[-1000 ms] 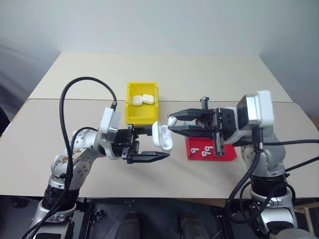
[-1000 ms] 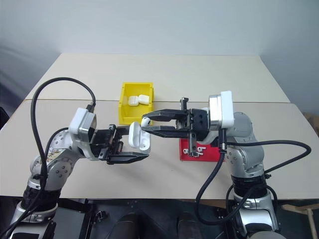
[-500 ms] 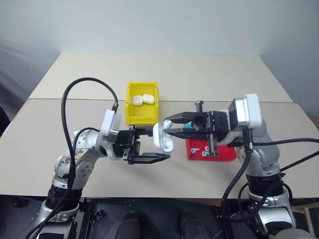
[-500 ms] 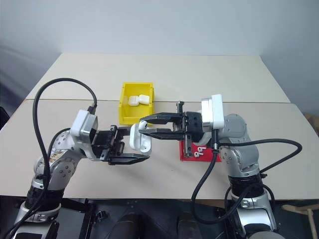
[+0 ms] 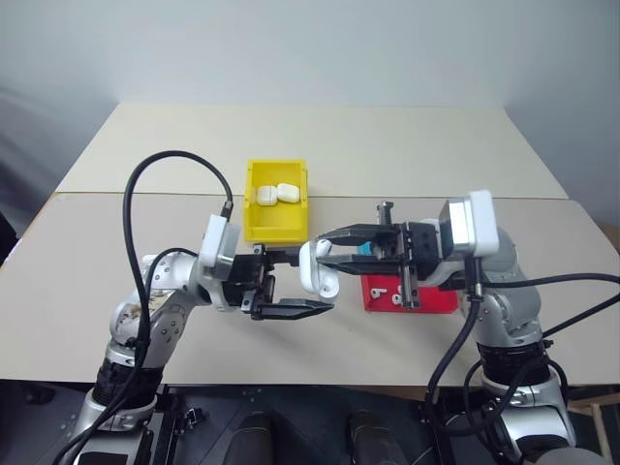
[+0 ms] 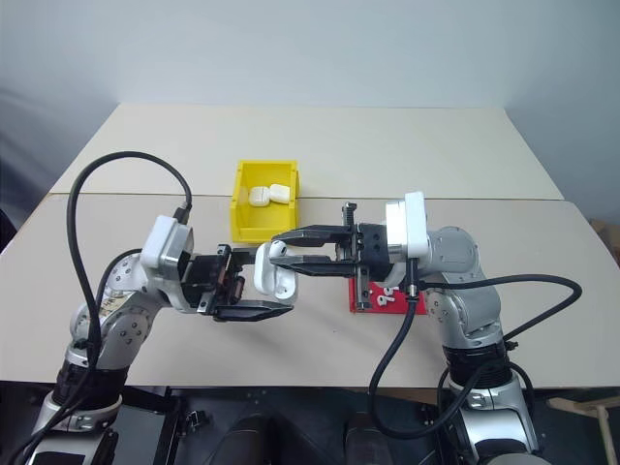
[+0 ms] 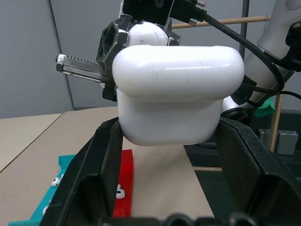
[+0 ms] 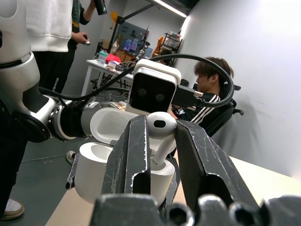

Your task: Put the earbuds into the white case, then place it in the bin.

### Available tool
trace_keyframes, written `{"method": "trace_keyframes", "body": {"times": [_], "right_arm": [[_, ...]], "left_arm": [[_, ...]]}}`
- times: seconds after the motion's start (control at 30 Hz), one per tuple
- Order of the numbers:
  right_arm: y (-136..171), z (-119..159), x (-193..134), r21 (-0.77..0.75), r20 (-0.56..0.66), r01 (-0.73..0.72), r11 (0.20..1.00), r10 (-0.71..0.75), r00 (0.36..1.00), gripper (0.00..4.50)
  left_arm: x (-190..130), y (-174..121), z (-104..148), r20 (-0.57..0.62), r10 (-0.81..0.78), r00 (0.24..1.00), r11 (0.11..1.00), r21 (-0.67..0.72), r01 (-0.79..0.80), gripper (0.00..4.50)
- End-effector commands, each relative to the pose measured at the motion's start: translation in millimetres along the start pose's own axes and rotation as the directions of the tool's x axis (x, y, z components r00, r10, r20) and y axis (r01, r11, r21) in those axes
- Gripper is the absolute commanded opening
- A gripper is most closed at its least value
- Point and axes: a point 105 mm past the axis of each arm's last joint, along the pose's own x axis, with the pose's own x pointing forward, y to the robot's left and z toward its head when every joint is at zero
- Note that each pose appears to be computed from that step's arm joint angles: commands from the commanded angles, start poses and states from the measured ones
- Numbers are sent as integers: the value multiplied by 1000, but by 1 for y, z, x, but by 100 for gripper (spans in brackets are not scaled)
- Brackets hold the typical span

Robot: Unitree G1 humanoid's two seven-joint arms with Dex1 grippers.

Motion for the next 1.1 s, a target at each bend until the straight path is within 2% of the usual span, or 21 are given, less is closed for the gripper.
{"method": "trace_keyframes", "body": {"times": [0.03, 0.27, 0.5, 0.93, 1.1], "right_arm": [[4, 3, 1, -25, 0, -18, 1000, 18, 1000, 62], [7, 0, -1, -17, -19, -37, 999, 37, 999, 62], [9, 0, -1, -15, -24, -54, 998, 54, 998, 281], [-2, 9, -10, -23, -31, -29, 999, 28, 999, 281], [-28, 21, -32, -15, -162, 38, 999, -40, 986, 281]], "left_arm": [[4, -1, 7, 22, -19, 1000, 999, 41, 18, 270], [5, 1, 7, 29, -17, 999, 999, 52, 15, 270], [4, 2, 6, 24, -8, 1000, 999, 54, 6, 270], [1, 1, 0, -6, 11, 1000, 998, 55, -11, 270], [-17, -8, -15, -93, 29, 995, 997, 76, -22, 270]]}}
